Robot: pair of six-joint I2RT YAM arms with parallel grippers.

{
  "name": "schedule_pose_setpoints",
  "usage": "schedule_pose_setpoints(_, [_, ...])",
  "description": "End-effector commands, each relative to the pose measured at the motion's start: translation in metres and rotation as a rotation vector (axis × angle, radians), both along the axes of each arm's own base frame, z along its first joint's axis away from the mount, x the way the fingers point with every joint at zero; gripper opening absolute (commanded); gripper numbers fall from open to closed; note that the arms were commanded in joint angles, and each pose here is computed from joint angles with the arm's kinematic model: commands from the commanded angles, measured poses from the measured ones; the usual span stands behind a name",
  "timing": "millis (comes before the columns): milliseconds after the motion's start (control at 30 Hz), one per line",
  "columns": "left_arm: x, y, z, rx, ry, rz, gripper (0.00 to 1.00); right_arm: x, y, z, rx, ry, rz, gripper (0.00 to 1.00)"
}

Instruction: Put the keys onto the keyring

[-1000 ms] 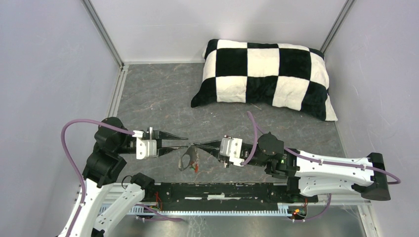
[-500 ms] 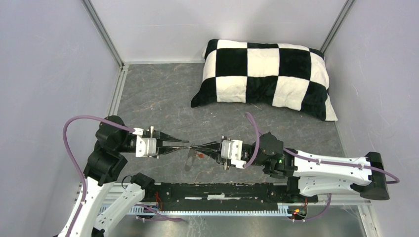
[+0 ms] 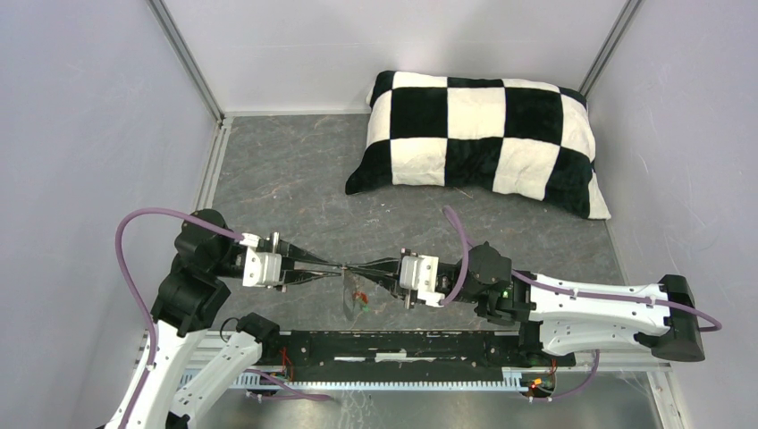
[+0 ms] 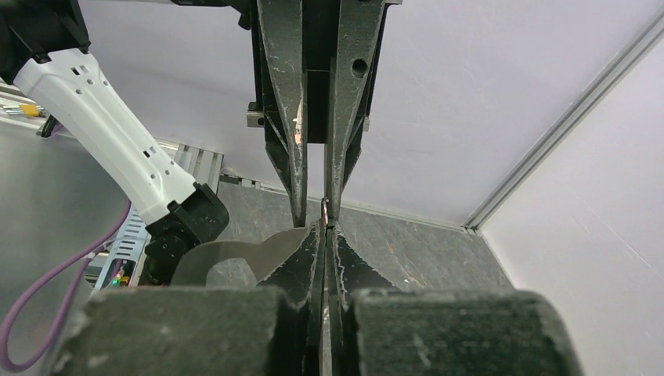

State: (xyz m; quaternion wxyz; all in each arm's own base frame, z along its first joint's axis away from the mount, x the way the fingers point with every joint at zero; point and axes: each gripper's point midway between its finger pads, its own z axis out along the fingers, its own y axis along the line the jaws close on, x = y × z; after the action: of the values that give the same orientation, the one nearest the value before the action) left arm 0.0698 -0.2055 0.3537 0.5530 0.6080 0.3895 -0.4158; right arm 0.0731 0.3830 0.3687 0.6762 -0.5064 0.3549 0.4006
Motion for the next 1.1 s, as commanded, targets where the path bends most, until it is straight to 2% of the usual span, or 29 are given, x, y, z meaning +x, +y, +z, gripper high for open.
schedule_pose_setpoints(0, [-0.010, 0.001, 0.008, -0.011, -0.005, -0.034, 0.23, 0.004, -0.009, 0.025, 0.089, -0.014, -0.030, 0.01])
schedule_pose_setpoints(167, [-0.001, 0.001, 0.005, -0.004, -0.017, 0.006, 0.20, -0.002, -0.004, 0.023, 0.089, -0.009, 0.003, 0.01])
schedule_pose_setpoints(533, [0.008, 0.002, 0.000, 0.000, -0.076, 0.046, 0.02, -0.012, 0.006, 0.025, 0.101, -0.001, 0.072, 0.01])
schedule_pose_setpoints(567, [0.008, 0.002, 0.001, -0.002, -0.096, 0.049, 0.02, -0.012, 0.007, 0.024, 0.094, 0.002, 0.074, 0.04])
schedule_pose_setpoints(633, [0.009, 0.004, 0.000, -0.007, -0.163, 0.058, 0.02, -0.013, 0.006, 0.022, 0.085, 0.010, 0.074, 0.17])
schedule_pose_setpoints(767, [0.012, 0.009, 0.000, -0.018, -0.405, 0.076, 0.02, -0.007, -0.004, 0.020, 0.078, 0.029, 0.030, 0.33])
schedule_pose_setpoints(933, [0.018, 0.011, 0.011, -0.026, -0.674, 0.083, 0.02, 0.007, -0.025, 0.018, 0.050, 0.056, -0.065, 0.45])
schedule_pose_setpoints(1067, [0.019, 0.012, 0.015, -0.022, -0.846, 0.067, 0.02, 0.026, -0.044, 0.011, 0.017, 0.117, -0.190, 0.47])
